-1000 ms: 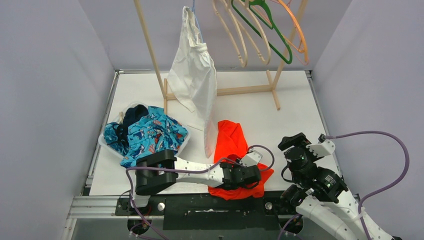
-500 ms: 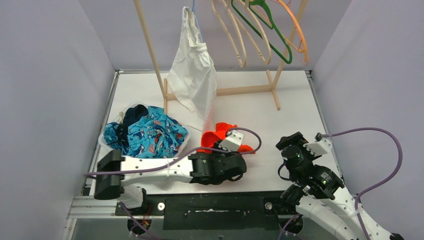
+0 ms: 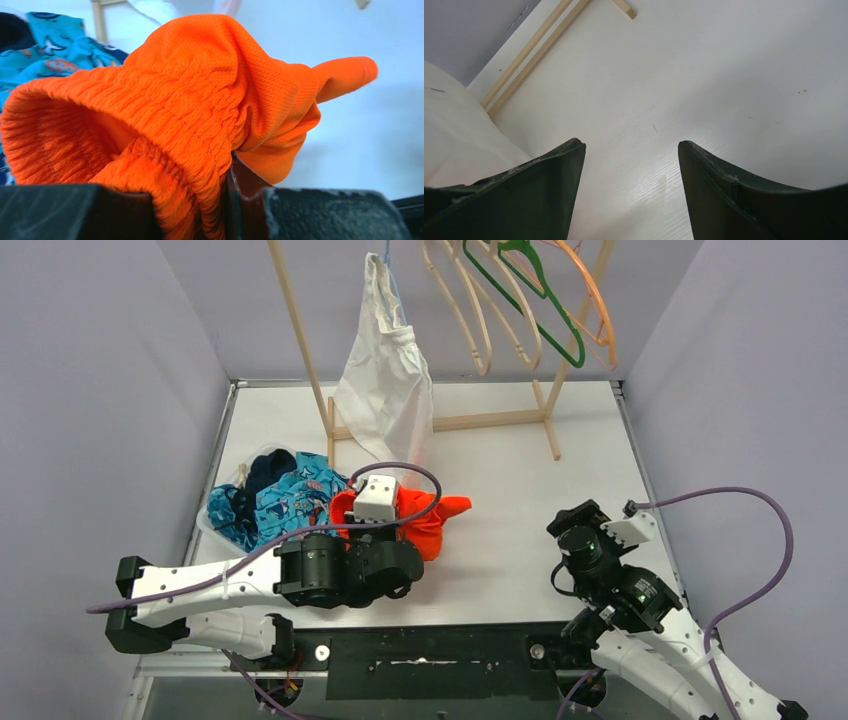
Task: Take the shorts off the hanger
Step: Place the shorts in the basket.
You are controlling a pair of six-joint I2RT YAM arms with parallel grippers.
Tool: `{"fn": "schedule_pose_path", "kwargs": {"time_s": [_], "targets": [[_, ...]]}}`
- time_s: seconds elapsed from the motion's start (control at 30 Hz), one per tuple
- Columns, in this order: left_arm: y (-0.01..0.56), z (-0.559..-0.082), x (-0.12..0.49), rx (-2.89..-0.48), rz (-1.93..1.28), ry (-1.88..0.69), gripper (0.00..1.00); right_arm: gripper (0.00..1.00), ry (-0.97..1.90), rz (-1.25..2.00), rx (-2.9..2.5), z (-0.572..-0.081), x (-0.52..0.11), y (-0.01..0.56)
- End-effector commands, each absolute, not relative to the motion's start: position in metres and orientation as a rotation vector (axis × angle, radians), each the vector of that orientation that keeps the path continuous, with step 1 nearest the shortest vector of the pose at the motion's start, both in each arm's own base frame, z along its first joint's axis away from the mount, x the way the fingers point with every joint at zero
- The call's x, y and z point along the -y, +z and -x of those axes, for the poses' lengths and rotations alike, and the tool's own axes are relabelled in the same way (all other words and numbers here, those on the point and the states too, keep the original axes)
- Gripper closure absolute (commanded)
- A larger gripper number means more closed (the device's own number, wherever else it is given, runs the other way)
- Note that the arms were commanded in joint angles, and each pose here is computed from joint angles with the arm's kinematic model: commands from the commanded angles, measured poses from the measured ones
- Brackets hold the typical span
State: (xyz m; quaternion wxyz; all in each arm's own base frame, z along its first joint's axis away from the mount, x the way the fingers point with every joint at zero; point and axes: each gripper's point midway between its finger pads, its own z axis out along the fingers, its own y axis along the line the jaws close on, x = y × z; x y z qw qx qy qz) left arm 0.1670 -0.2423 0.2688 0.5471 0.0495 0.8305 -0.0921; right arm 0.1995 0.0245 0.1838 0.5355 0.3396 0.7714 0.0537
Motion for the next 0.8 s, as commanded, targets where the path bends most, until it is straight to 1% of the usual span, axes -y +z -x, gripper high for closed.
{"fn": "schedule_pose_path", "kwargs": {"time_s": [0.0,0.2,0.37,0.47,0.6,0.77], "targets": [[0.302,-0.175,0.196,-1.898,0.094,-0.165,1.00,0.31,0.135,-0.808,-1.802,-0.209,-0.029,0.190],[0.329,-0.177,0.166,-1.901,0.129,-0.106,1.00,0.30,0.133,-0.785,-1.828,-0.213,-0.036,0.188],[0.339,-0.194,0.127,-1.940,0.275,-0.066,1.00,0.30,0.140,-0.767,-1.844,-0.217,-0.043,0.187],[0.351,-0.208,0.098,-1.925,0.335,0.039,1.00,0.30,0.137,-0.751,-1.849,-0.220,-0.045,0.187],[0.371,-0.238,0.060,-1.915,0.409,0.267,1.00,0.30,0.125,-0.736,-1.869,-0.221,-0.048,0.183],[0.390,-0.253,0.039,-1.877,0.457,0.388,1.00,0.30,0.120,-0.728,-1.886,-0.223,-0.051,0.181]]}}
